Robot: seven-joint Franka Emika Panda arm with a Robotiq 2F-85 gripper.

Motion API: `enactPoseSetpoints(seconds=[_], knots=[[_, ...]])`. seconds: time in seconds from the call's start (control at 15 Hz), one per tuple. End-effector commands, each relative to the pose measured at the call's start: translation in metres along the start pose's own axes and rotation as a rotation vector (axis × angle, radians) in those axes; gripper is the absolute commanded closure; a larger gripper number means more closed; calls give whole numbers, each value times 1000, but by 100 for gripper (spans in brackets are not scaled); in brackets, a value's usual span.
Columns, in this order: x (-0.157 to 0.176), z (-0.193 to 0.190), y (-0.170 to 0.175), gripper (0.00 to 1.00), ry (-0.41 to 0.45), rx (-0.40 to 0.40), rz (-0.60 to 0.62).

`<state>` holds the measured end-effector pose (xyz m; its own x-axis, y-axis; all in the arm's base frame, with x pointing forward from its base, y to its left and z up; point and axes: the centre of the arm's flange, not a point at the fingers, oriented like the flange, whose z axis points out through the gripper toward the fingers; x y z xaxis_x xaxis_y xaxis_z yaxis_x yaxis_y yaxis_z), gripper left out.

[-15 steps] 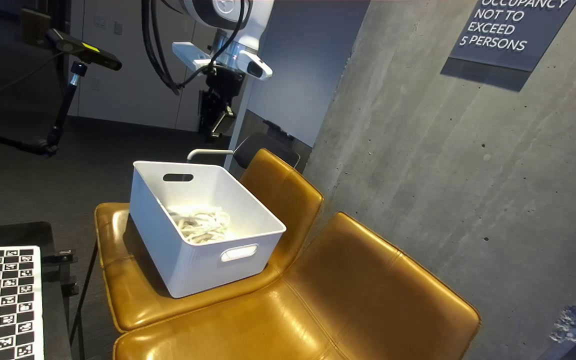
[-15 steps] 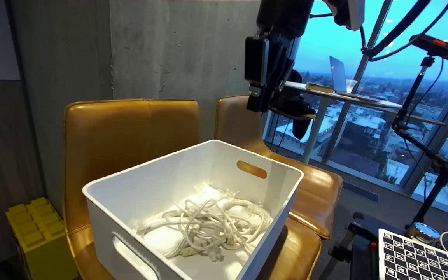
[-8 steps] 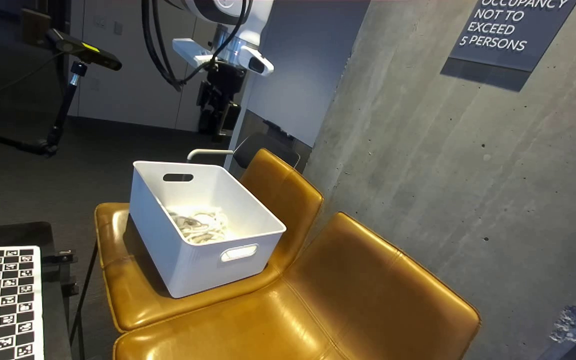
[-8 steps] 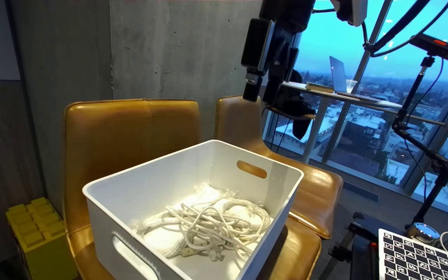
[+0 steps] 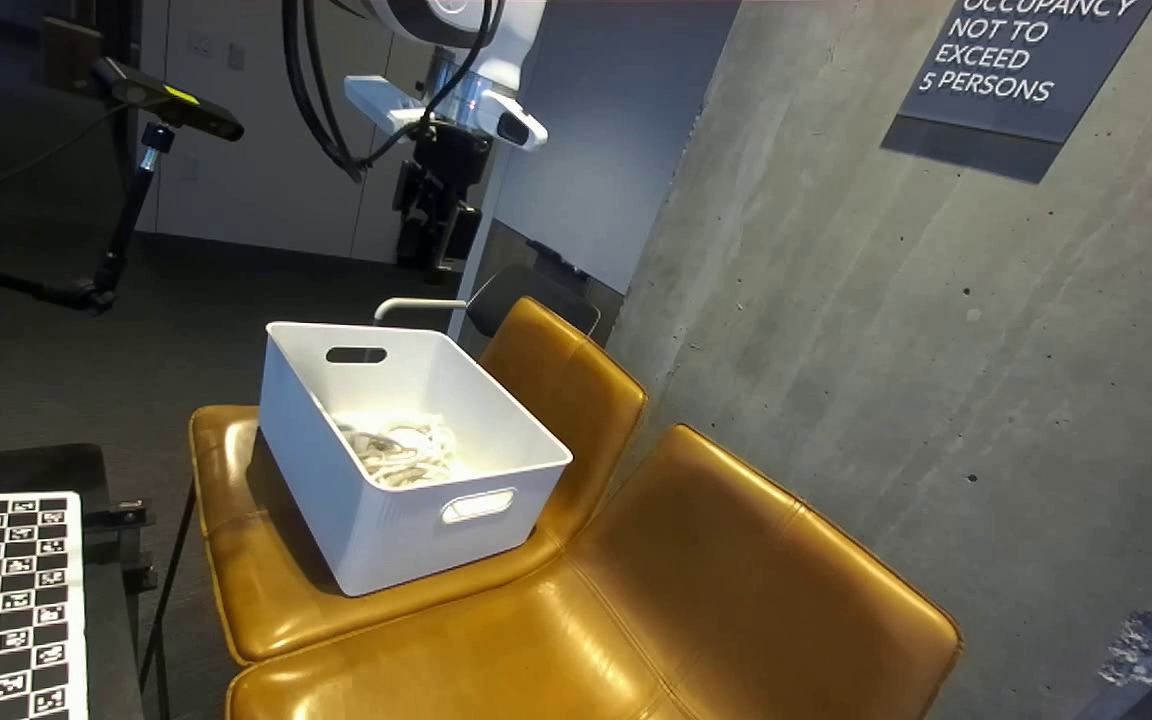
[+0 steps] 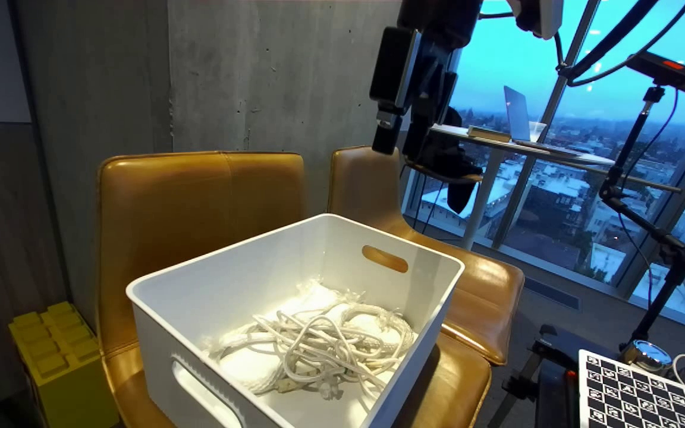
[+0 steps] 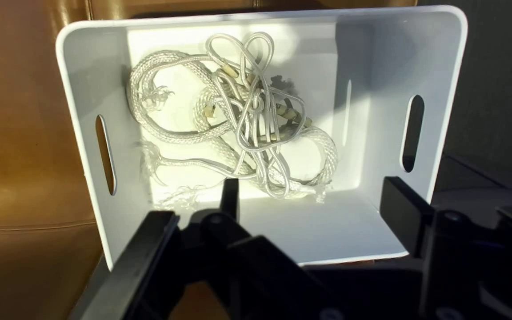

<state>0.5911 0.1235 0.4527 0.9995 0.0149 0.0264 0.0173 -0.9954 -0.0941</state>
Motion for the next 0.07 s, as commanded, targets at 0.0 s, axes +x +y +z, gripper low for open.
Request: enactPoseSetpoints(seconds=[0.0], knots=[[0, 0, 0, 18, 0, 0, 0]])
